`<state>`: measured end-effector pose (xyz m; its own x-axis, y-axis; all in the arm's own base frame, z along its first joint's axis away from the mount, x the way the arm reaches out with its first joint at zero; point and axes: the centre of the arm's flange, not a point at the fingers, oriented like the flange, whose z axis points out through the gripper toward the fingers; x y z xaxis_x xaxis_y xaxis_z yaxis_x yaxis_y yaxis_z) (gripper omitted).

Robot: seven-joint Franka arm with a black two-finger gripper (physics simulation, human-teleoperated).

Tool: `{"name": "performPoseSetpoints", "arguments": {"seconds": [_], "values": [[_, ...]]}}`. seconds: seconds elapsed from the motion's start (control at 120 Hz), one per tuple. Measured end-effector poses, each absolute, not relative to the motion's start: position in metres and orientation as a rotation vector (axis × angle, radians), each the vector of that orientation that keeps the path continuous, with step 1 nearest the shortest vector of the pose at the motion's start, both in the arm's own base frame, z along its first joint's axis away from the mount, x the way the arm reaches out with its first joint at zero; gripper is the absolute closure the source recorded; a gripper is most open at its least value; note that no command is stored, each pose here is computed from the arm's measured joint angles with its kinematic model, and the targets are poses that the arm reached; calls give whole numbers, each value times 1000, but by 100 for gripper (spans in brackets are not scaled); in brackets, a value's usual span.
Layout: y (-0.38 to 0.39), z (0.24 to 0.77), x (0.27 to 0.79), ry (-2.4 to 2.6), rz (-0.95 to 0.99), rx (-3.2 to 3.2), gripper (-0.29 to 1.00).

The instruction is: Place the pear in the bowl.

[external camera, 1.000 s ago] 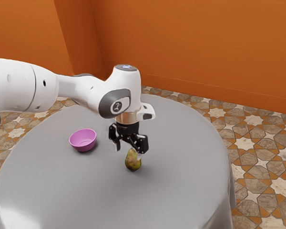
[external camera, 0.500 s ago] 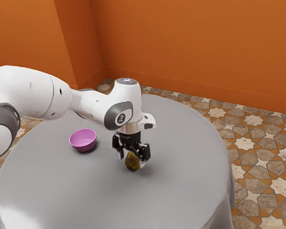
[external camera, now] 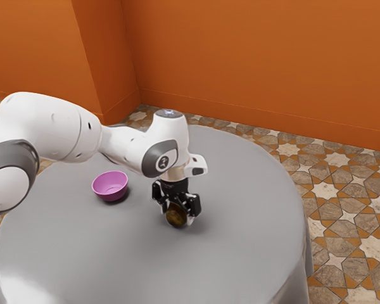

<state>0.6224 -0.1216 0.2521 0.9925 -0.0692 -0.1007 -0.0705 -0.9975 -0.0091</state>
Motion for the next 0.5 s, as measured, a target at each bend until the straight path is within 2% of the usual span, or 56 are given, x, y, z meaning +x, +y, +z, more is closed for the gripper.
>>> {"name": "performPoseSetpoints", "arguments": {"seconds": [0.25,0.5], "values": [[-119,251,624,134,149,-3124,3],[-119,250,624,139,150,-3134,21]]}}
